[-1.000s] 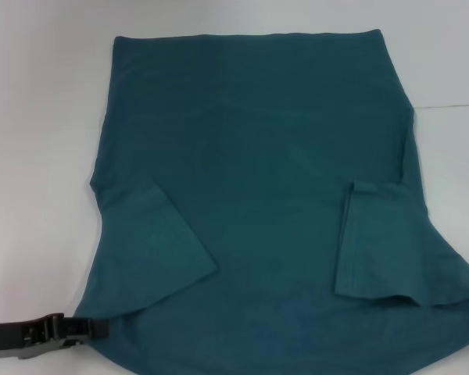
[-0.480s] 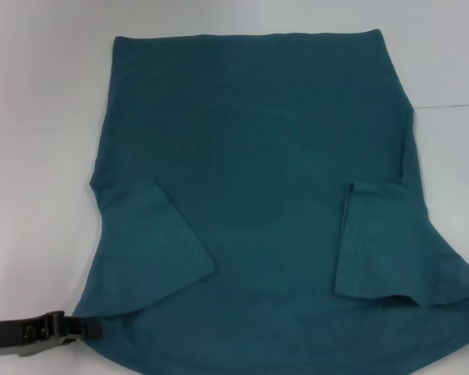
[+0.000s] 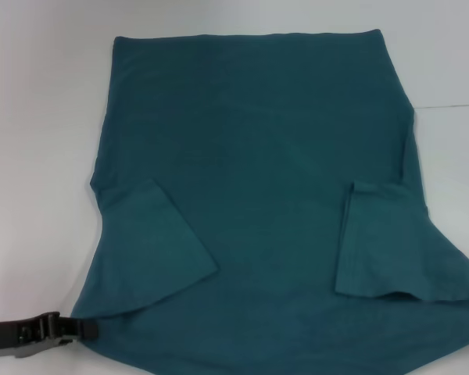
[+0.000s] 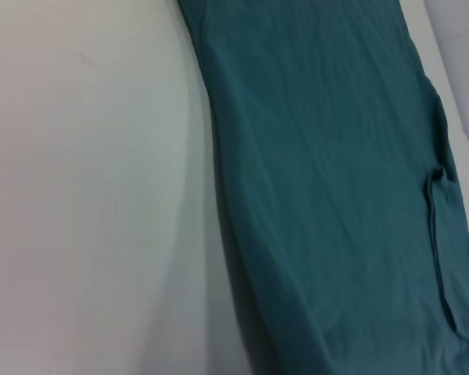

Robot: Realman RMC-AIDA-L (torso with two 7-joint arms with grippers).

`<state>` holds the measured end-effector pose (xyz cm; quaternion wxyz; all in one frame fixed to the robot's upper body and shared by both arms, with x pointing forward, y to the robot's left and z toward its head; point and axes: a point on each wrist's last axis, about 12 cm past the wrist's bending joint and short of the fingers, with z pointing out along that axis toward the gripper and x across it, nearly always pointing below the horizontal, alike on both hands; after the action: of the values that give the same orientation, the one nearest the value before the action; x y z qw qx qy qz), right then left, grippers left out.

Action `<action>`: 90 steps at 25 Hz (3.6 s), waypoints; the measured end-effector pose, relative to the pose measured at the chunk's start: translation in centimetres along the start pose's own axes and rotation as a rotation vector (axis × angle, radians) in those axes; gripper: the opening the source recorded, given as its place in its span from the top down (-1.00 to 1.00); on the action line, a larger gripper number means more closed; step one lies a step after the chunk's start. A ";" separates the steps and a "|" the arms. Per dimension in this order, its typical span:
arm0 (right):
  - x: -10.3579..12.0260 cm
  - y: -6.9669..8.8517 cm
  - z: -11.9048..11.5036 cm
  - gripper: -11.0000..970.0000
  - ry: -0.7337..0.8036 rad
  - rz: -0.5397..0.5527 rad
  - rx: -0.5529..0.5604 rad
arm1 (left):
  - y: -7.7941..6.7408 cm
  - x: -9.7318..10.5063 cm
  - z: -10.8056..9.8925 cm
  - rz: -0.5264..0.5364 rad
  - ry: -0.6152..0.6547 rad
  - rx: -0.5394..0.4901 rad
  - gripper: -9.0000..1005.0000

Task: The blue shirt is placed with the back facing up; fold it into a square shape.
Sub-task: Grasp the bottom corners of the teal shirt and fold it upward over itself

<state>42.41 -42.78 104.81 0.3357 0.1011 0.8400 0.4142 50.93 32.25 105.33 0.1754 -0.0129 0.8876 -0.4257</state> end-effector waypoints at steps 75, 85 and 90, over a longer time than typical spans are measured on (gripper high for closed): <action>-19.3 4.8 10.4 0.88 -0.259 -0.418 0.355 | -9.1 -14.9 7.8 0.209 -0.589 0.033 0.92; -19.5 4.8 14.3 0.85 -0.303 -0.499 0.515 | -10.8 -15.5 11.3 0.295 -0.704 -0.094 0.92; -19.7 5.2 15.4 0.83 -0.335 -0.548 0.563 | -10.8 -15.7 11.6 0.313 -0.746 -0.130 0.92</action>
<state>66.73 -38.66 111.58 0.5244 0.0279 0.8500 0.0422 68.00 19.41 111.55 0.5466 -0.0422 0.7795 -0.3030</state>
